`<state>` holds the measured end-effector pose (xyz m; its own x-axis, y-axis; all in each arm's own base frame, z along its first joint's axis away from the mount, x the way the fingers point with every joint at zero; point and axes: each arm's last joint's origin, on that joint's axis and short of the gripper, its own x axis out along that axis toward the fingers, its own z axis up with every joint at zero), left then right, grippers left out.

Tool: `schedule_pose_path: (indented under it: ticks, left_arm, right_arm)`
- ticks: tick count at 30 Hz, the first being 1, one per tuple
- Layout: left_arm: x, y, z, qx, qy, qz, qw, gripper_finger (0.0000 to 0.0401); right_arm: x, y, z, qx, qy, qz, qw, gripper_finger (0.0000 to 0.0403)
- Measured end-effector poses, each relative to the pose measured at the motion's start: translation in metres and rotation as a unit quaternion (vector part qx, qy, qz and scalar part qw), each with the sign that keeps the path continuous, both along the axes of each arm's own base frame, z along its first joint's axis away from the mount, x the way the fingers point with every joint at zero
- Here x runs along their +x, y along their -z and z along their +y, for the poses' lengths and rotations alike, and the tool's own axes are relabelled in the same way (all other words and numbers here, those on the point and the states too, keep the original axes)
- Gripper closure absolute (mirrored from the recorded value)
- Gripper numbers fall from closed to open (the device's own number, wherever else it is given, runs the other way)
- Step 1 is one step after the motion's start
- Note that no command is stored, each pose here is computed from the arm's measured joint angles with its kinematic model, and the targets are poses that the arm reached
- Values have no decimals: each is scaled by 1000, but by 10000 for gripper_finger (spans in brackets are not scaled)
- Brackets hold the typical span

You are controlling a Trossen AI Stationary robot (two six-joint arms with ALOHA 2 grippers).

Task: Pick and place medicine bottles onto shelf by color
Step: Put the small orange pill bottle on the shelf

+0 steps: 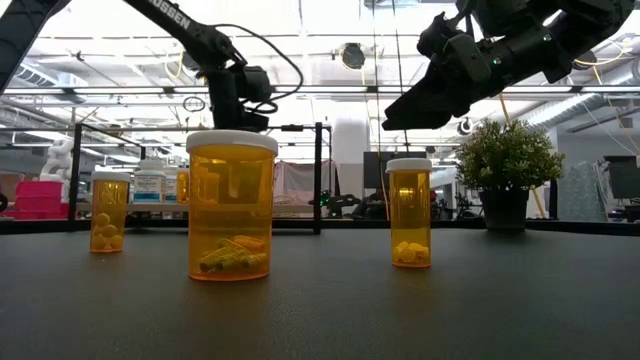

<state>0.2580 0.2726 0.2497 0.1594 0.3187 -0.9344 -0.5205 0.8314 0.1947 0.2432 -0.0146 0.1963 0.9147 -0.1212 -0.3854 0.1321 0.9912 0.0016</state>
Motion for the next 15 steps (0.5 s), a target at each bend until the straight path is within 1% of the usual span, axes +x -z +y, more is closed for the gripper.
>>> schedule_pose_path:
  ticks: [3,11,15]
  left_arm:
    - [1,4,1,8,6,-4,1000,272]
    - [-2,17,-2,-4,13,11,1000,272]
    - [-3,19,-3,-4,16,13,1000,272]
  right_arm:
    - [0,0,0,0,0,0,1000,101]
    - [0,0,0,3,2,0,1000,101]
    - [0,0,0,3,2,0,1000,101]
